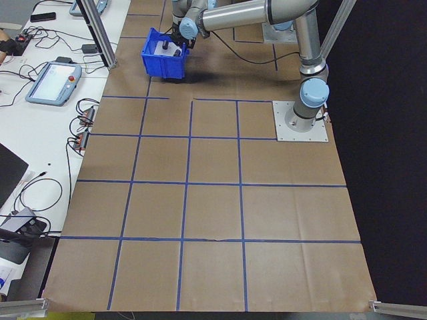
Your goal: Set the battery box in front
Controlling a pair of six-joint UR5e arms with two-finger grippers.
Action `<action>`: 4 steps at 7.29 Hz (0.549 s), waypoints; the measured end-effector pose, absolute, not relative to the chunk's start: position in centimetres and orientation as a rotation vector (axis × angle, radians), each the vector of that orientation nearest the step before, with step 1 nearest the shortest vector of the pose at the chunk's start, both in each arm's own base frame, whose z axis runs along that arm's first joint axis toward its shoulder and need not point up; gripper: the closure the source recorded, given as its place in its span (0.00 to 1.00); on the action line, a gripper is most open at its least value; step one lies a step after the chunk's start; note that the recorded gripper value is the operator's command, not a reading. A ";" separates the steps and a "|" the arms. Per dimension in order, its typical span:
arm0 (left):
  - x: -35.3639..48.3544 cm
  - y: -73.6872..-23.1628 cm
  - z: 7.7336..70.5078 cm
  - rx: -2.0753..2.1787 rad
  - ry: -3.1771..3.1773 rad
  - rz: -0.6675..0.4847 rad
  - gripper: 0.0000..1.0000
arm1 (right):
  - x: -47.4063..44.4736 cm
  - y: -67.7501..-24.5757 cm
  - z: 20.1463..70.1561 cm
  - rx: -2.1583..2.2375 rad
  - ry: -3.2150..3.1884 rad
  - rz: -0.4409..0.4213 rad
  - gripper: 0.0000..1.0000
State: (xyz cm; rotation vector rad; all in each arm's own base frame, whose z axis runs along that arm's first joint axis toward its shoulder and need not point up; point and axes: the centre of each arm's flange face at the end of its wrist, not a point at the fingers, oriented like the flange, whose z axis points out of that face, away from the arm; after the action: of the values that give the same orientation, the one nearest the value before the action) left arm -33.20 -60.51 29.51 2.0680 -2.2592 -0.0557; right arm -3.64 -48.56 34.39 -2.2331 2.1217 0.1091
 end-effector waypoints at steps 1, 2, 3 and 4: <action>-33.6 -60.9 29.0 2.080 -2.249 -0.061 0.61 | -3.6 -48.5 34.4 -2.230 2.119 0.111 0.91; -33.8 -61.1 28.6 2.087 -2.243 -0.067 0.51 | -3.6 -48.4 34.3 -2.228 2.117 0.112 0.91; -34.0 -61.0 28.4 2.087 -2.246 -0.073 0.28 | -3.4 -48.2 34.1 -2.223 2.113 0.115 0.91; -34.1 -60.9 28.5 2.076 -2.253 -0.076 0.02 | -3.1 -47.2 33.6 -2.214 2.109 0.122 0.91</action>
State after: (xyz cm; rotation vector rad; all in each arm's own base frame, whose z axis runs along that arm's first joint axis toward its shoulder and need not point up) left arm -34.07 -60.94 28.49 2.0763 -2.2527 -0.0755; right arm -3.07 -47.25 33.60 -2.2139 2.1095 0.1222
